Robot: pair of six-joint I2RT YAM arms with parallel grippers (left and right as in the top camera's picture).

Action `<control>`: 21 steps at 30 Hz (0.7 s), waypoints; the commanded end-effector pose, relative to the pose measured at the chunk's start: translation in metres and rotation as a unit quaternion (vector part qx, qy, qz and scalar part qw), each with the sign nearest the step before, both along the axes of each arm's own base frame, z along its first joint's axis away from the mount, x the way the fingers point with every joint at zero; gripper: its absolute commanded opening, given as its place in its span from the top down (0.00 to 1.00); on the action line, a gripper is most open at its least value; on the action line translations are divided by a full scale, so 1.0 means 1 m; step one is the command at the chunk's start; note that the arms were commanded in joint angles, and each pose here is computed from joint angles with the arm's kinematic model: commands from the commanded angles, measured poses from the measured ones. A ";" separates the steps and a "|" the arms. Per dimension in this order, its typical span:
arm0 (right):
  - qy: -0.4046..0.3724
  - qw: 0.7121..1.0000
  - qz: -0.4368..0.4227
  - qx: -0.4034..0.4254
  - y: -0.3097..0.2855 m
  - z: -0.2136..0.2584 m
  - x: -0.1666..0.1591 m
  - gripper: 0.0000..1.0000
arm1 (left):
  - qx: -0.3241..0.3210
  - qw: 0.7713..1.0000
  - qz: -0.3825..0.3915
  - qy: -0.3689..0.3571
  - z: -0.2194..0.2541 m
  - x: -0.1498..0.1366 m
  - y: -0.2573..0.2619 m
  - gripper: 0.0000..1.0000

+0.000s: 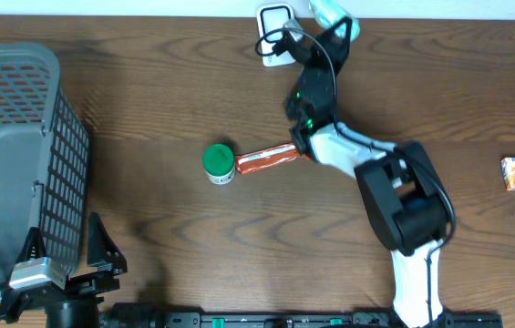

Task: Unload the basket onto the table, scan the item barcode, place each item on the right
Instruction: 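Hold the wipes pack barcode in front of the white scanner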

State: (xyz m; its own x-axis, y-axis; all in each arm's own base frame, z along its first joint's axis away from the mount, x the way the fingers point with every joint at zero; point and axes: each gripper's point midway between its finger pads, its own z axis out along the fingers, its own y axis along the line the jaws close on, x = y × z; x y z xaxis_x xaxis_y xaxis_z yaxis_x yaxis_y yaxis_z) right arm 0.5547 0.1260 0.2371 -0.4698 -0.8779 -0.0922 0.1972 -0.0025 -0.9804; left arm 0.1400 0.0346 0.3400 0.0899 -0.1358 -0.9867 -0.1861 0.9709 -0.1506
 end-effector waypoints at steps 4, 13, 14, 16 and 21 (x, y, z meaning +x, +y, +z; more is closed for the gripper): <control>0.007 0.992 0.054 -0.115 0.030 0.005 0.048 0.99 | 0.007 1.000 0.002 -0.002 0.001 -0.001 0.001 0.16; 0.076 0.965 0.091 -0.235 0.056 -0.017 0.068 0.99 | 0.008 1.000 0.002 0.010 -0.005 -0.001 0.001 0.16; 0.077 0.964 0.094 -0.237 0.057 -0.017 0.068 0.99 | 0.009 1.000 0.002 0.024 -0.012 -0.001 0.001 0.16; 0.079 0.964 0.095 -0.238 0.057 -0.018 0.069 0.99 | 0.009 0.999 0.002 0.046 -0.023 -0.001 0.001 0.16; 0.120 0.952 0.116 -0.256 0.068 -0.039 0.071 0.99 | 0.009 0.998 0.002 0.055 -0.027 -0.001 0.001 0.16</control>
